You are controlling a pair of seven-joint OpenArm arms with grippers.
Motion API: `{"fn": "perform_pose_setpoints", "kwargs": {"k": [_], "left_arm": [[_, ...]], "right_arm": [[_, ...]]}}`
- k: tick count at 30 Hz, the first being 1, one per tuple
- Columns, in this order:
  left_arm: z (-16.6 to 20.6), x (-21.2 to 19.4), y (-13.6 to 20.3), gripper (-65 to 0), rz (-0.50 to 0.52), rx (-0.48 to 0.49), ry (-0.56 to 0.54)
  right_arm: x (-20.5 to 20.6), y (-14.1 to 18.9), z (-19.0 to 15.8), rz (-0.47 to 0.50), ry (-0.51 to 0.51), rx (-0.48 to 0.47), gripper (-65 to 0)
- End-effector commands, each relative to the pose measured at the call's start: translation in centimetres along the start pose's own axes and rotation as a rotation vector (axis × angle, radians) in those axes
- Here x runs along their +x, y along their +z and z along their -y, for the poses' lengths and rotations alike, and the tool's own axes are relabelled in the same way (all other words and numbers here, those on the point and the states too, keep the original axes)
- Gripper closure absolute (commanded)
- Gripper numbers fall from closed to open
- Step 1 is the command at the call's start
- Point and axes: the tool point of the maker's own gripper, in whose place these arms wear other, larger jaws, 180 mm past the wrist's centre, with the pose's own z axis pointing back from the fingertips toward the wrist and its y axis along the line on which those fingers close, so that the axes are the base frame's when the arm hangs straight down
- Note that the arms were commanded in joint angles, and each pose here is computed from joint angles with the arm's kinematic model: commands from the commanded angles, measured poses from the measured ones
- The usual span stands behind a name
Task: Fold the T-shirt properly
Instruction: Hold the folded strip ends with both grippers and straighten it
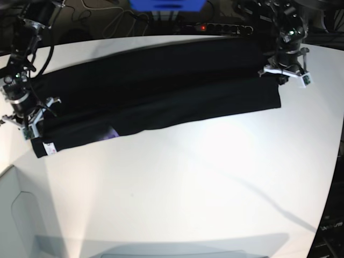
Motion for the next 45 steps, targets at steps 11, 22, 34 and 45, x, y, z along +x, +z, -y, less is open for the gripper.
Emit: {"fn": "perform_pose_setpoints", "kwargs": {"k": [11,22,34,45], "left_arm": [[-1.1,-1.9,-0.6,0.0,-0.042,-0.002,0.056],[-2.4,-2.7,-1.0,0.0,-0.072,0.019,0.053],[-2.8,-2.0,-1.2,0.0,-0.061,0.023,0.036],[-3.7,-3.3,-1.8,0.0,-0.105,0.038,0.039]], "right_arm": [[-0.4,0.7,0.4,-0.001,0.03,-0.002,0.0],[-4.0,-0.4,-0.5,-0.084,-0.031,0.039,0.0],[-6.7,-1.3,-1.1,-0.145,-0.078,0.066,0.0],[-8.7,-1.6,-1.3,-0.195,-0.1,0.086,0.0]]}}
